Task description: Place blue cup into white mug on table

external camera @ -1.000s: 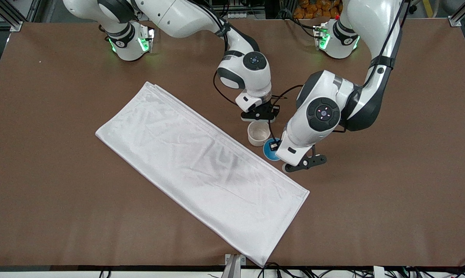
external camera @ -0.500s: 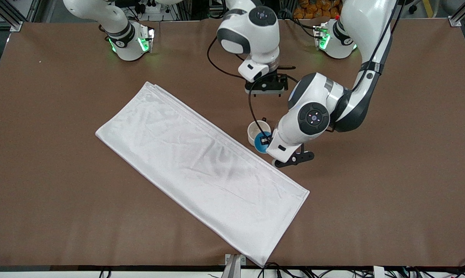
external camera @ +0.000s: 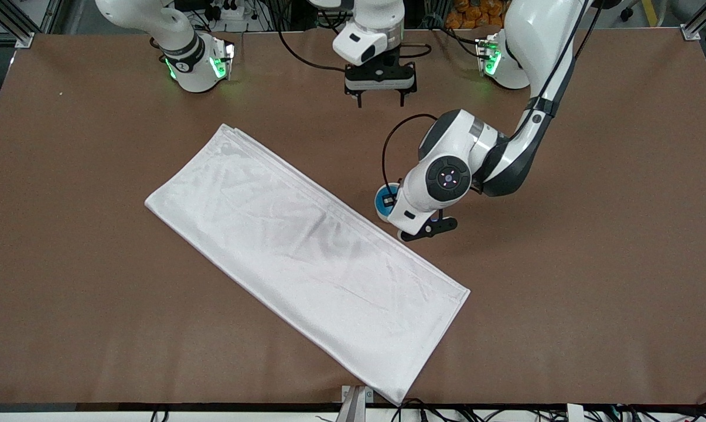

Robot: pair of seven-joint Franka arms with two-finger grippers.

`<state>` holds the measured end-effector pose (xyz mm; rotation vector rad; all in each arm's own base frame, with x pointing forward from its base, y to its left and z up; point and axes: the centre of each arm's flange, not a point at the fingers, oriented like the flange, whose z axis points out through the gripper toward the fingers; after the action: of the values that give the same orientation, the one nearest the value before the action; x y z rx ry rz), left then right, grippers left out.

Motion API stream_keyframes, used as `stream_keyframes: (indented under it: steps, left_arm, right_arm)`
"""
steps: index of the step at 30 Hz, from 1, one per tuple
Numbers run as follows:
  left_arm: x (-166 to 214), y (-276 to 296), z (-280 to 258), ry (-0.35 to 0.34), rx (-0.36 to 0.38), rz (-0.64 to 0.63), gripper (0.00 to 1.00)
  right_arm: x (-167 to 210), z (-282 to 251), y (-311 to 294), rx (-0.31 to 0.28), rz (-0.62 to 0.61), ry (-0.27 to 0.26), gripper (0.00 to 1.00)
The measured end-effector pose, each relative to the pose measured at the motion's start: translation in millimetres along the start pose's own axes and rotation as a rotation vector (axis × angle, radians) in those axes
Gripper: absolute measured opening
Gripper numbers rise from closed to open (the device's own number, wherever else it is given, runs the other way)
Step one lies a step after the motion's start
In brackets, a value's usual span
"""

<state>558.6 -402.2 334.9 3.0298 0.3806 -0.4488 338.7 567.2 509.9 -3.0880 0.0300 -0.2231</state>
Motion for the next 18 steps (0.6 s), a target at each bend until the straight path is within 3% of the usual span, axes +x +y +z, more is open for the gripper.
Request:
stream_keyframes:
  steps: [8,18]
  left_arm:
    - [1.6,-2.3,9.6,0.002,-0.001,-0.005,0.04]
    - [3.0,-6.1,23.2,-0.01,0.014,-0.012,0.04]
  right_arm:
    - [32.8,-55.5,55.2,-0.048,-0.043,0.016,1.0]
    - [114.0,-106.5,158.1,-0.011,-0.081,0.007,1.0]
